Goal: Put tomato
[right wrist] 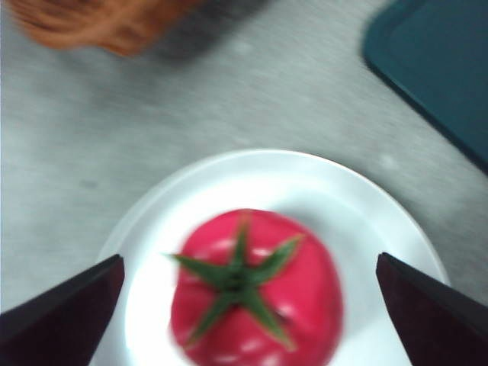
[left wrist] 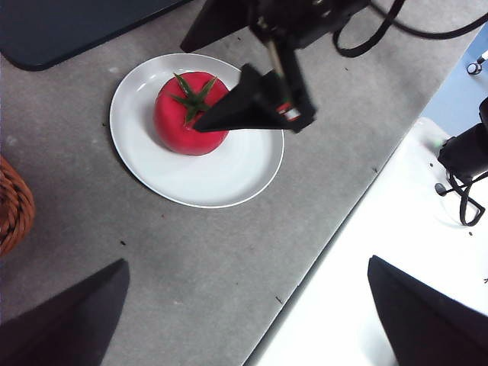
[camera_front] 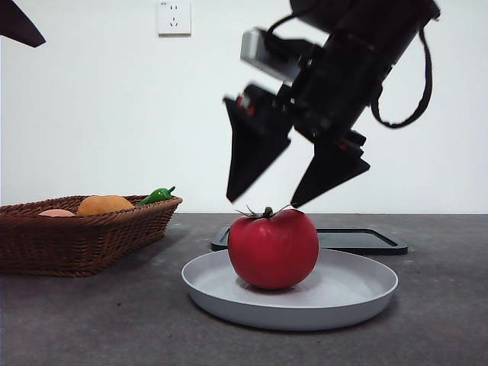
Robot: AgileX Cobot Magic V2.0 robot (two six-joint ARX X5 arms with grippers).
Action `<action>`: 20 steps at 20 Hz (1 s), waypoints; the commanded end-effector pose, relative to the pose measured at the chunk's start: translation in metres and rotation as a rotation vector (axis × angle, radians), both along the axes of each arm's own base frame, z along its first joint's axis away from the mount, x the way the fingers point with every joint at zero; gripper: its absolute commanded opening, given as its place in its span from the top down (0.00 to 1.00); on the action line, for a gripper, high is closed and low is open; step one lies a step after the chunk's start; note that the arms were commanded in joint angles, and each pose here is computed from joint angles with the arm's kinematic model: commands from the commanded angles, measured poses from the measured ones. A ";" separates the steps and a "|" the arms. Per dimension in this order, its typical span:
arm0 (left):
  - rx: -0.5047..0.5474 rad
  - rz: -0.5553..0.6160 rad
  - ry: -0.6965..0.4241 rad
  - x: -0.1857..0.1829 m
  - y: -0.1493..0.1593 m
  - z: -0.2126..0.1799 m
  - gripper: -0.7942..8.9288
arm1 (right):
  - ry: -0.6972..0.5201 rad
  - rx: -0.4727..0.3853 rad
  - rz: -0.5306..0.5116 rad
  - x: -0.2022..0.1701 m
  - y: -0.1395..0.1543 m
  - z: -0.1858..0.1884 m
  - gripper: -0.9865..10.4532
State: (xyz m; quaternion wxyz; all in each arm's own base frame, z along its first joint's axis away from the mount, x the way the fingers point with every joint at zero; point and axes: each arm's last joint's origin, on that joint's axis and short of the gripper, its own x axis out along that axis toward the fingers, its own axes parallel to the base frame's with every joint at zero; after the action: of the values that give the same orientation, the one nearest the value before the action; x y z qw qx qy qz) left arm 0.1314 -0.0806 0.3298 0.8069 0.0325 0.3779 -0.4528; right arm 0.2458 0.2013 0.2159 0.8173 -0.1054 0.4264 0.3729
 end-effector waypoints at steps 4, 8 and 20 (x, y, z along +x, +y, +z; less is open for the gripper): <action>-0.007 -0.015 -0.021 0.001 -0.001 0.004 0.40 | -0.003 -0.033 0.010 0.006 0.013 -0.015 0.42; -0.007 -0.015 -0.021 0.001 -0.001 0.004 0.40 | 0.037 -0.064 0.017 0.009 0.018 -0.032 0.42; -0.007 -0.015 -0.021 0.001 -0.001 0.004 0.40 | 0.065 -0.080 0.012 0.008 0.018 -0.036 0.73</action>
State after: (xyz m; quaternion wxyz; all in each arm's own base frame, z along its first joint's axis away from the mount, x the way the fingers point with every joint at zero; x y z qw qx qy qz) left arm 0.1314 -0.0806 0.3298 0.8070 0.0325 0.3777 -0.4528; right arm 0.2535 0.2144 0.1751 0.7942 -0.1290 0.4740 0.3577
